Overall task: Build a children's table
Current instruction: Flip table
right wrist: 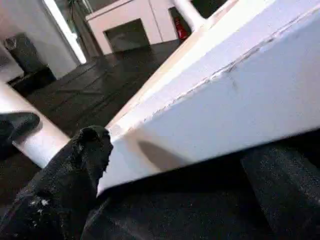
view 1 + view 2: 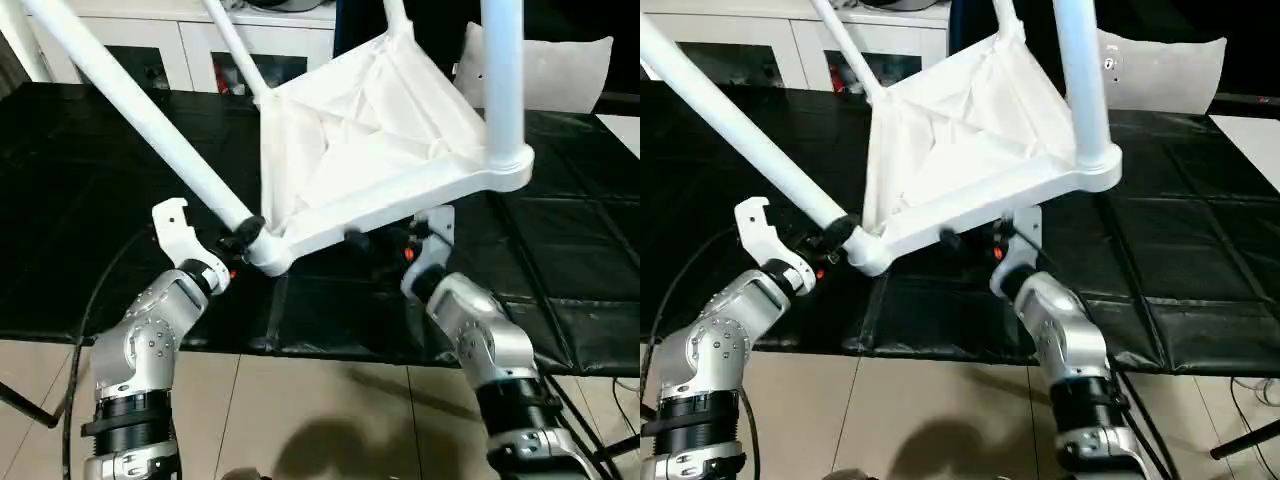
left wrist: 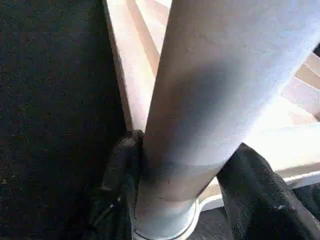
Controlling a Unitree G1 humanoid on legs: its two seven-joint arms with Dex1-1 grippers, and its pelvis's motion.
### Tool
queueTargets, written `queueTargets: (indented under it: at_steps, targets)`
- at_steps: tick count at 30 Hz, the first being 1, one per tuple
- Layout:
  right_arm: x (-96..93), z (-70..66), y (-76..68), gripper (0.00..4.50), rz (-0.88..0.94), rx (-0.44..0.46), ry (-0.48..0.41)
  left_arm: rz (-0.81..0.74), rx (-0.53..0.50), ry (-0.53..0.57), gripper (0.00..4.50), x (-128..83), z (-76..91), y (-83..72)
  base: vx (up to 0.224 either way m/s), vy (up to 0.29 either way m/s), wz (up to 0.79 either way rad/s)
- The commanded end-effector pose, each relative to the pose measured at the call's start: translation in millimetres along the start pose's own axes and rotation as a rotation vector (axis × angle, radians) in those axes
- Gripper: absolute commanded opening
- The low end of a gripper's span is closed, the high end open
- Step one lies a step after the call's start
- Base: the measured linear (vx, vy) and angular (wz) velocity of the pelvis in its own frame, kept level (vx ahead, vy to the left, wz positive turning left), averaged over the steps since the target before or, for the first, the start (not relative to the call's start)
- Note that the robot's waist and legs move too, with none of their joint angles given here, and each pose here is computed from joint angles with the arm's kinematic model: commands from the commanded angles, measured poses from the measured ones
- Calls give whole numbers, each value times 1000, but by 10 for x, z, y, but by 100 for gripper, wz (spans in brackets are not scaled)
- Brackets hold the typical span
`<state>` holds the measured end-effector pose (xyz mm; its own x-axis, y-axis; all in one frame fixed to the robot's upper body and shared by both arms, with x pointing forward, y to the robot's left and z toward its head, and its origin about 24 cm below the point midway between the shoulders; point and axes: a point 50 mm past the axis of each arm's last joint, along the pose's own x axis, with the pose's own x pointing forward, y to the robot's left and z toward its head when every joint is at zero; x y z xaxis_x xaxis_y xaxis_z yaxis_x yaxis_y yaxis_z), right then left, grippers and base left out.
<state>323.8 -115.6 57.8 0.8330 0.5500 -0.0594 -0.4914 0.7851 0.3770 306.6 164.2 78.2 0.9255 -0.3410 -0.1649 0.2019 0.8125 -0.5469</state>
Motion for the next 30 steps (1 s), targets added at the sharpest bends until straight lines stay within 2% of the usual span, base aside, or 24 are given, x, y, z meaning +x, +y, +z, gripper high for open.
queueTargets:
  at_steps: [1,2,5,9,10,16,18,20,23,26,30]
  targets:
    - [22,67,-46,450,-22,31,-52,-99,-118,102,198,35,-239,-136,0,0,0]
    - [26,73,-46,450,-22,37,-57,-99,-117,104,198,35,-240,-137,0,0,0]
    - [111,185,-46,450,-31,136,-162,-119,-104,124,198,22,-252,-169,0,0,0]
    - [165,236,-42,450,-38,188,-211,-126,-91,135,198,16,-256,-180,0,0,0]
    - [251,289,5,450,6,263,-257,-125,-71,151,198,13,-275,-174,0,0,0]
    - [424,312,48,450,41,364,-275,-151,25,214,198,-15,-339,-174,0,0,0]
    - [437,317,46,450,37,371,-277,-152,25,214,198,-17,-338,-173,0,0,0]
    - [480,345,41,421,29,407,-292,-152,33,216,198,-25,-334,-170,0,0,0]
    - [522,376,41,414,24,453,-314,-158,43,220,198,-34,-333,-172,0,0,0]
    - [606,443,56,373,18,545,-365,-183,68,236,198,-60,-348,-186,0,0,0]
    - [627,448,78,340,27,556,-375,-181,68,236,198,-68,-354,-181,0,0,0]
